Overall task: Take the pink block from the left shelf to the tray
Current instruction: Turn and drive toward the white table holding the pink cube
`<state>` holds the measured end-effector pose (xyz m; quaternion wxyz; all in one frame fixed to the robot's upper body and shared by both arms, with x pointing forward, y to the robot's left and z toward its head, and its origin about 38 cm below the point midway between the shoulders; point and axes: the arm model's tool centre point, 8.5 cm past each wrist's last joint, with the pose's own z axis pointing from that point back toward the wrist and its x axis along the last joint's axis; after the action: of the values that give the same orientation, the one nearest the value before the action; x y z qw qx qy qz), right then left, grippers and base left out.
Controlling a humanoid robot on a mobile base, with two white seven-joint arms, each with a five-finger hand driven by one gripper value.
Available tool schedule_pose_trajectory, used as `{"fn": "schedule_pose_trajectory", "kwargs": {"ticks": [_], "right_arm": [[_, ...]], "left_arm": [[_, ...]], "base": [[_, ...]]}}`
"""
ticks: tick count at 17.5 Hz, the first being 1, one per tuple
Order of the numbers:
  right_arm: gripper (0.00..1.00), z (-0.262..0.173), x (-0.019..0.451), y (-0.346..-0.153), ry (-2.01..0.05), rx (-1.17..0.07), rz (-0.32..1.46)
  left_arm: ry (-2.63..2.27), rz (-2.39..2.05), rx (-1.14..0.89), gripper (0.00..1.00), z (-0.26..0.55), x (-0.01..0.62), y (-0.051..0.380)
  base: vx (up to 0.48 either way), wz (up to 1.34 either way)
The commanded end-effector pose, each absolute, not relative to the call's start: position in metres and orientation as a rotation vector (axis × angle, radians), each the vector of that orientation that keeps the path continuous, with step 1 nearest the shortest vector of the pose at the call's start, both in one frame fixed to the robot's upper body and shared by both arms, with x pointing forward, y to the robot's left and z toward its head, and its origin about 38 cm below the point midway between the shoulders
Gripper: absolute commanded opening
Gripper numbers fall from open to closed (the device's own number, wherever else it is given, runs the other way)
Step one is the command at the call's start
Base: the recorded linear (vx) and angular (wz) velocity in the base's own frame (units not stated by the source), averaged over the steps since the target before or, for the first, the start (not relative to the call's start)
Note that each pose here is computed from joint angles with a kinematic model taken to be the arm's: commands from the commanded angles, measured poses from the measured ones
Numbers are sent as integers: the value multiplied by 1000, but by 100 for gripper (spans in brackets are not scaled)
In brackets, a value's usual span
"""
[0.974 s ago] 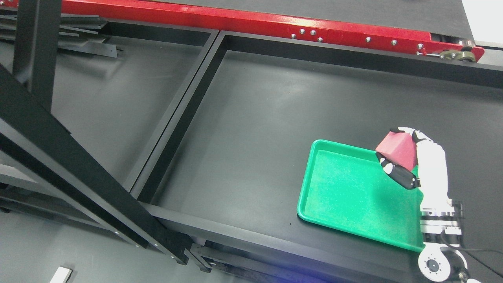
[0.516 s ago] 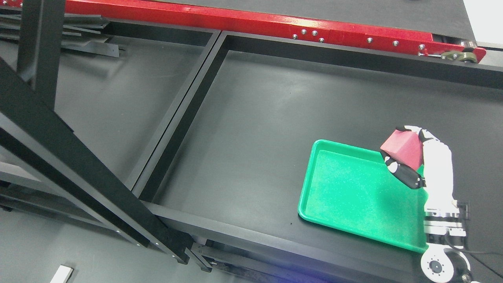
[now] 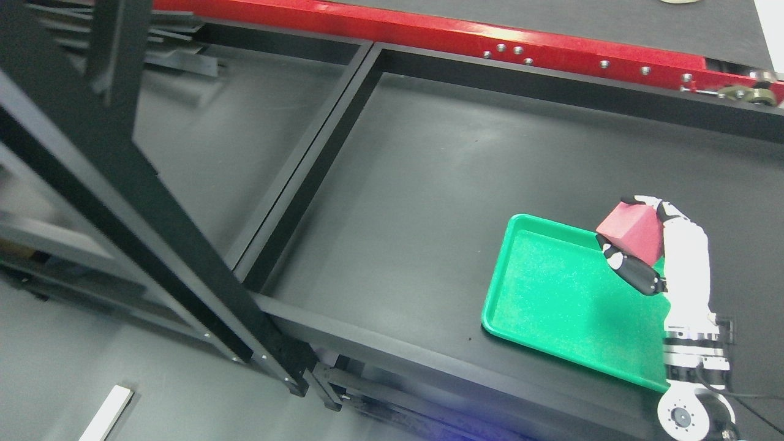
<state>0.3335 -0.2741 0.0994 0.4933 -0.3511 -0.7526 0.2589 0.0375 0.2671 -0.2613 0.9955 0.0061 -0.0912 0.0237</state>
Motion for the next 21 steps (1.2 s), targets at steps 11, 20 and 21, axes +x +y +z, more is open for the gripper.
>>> {"fn": "schedule_pose_trajectory", "kwargs": {"ticks": [11,20,21], "right_arm": [[3,101,333,-276,-1828,-858,625],[3,101,333,-276,-1828,-858,625],[3,101,333,-276,-1828,-858,625]], "left_arm": [[-174,45,31,100,-261,31,278],[-174,45,31,100,-261,31,278],[-174,45,31,100,-261,31,278]], "base": [[-79,429],[-122,476],[-159,547]]}}
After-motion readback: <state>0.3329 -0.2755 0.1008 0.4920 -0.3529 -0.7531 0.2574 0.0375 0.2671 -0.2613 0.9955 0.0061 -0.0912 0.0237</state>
